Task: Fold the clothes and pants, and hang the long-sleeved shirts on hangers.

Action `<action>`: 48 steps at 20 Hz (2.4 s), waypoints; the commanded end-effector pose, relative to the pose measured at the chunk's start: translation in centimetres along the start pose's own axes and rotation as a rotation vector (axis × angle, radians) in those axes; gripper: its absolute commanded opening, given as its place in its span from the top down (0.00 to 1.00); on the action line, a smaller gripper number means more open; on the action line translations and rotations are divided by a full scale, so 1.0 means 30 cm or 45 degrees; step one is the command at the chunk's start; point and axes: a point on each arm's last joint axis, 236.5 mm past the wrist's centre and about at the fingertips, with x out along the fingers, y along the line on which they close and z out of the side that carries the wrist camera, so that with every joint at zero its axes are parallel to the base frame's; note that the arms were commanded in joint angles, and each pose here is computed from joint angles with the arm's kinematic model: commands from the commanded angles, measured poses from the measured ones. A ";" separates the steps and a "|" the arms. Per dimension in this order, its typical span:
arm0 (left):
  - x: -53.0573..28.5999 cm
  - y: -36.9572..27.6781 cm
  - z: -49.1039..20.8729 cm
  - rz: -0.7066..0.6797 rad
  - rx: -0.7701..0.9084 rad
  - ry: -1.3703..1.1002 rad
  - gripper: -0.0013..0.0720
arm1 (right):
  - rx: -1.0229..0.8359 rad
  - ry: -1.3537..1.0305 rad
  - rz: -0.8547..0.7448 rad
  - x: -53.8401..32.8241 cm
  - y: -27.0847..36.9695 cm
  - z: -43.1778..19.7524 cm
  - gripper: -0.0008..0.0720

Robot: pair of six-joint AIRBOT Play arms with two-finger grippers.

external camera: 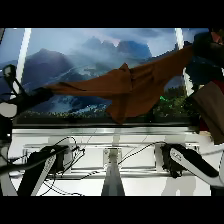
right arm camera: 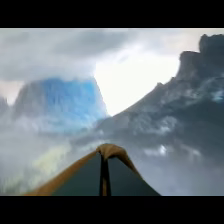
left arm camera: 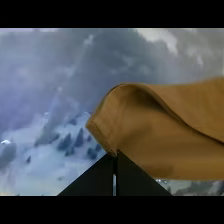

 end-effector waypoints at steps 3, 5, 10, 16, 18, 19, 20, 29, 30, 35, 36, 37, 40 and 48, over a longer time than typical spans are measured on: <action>0.056 -0.051 -0.007 -0.059 0.093 -0.069 0.98 | 0.095 0.050 0.020 0.209 -0.017 -0.042 0.57; 0.059 -0.081 -0.009 -0.082 0.121 -0.074 0.97 | 0.002 0.069 -0.046 0.196 -0.067 -0.049 0.13; 0.062 -0.120 -0.022 -0.114 0.153 -0.062 0.97 | -0.062 0.423 -0.277 0.003 -0.310 -0.211 0.88; 0.062 -0.120 -0.023 -0.114 0.154 -0.061 0.97 | 0.061 1.056 -0.122 -0.165 -0.289 -0.711 0.97; 0.061 -0.120 -0.022 -0.114 0.155 -0.062 0.97 | 0.047 1.127 0.057 -0.216 -0.194 -0.859 0.97; 0.061 -0.120 -0.022 -0.114 0.155 -0.063 0.97 | 0.038 1.147 0.167 -0.247 -0.135 -0.919 0.97; 0.062 -0.119 -0.023 -0.113 0.154 -0.062 0.97 | 0.045 1.175 0.307 -0.291 -0.058 -0.982 0.97; 0.062 -0.119 -0.023 -0.114 0.154 -0.061 0.97 | 0.542 1.095 0.582 -0.303 0.175 -1.173 0.45; 0.062 -0.119 -0.023 -0.114 0.154 -0.061 0.97 | 0.548 1.097 0.561 -0.299 0.166 -1.191 0.45; 0.062 -0.119 -0.023 -0.114 0.154 -0.061 0.97 | 0.559 1.025 0.430 -0.233 0.121 -1.227 0.45; 0.062 -0.119 -0.023 -0.114 0.154 -0.061 0.97 | 0.537 1.008 0.422 -0.215 0.128 -1.228 0.38; 0.062 -0.120 -0.023 -0.114 0.154 -0.061 0.97 | 0.496 0.986 0.399 -0.192 0.130 -1.235 0.36; 0.062 -0.119 -0.023 -0.114 0.153 -0.061 0.97 | 0.492 0.972 0.301 -0.135 0.130 -1.265 0.37; 0.062 -0.118 -0.015 -0.110 0.154 -0.075 0.97 | 0.076 0.807 0.399 -0.050 0.178 -1.182 0.38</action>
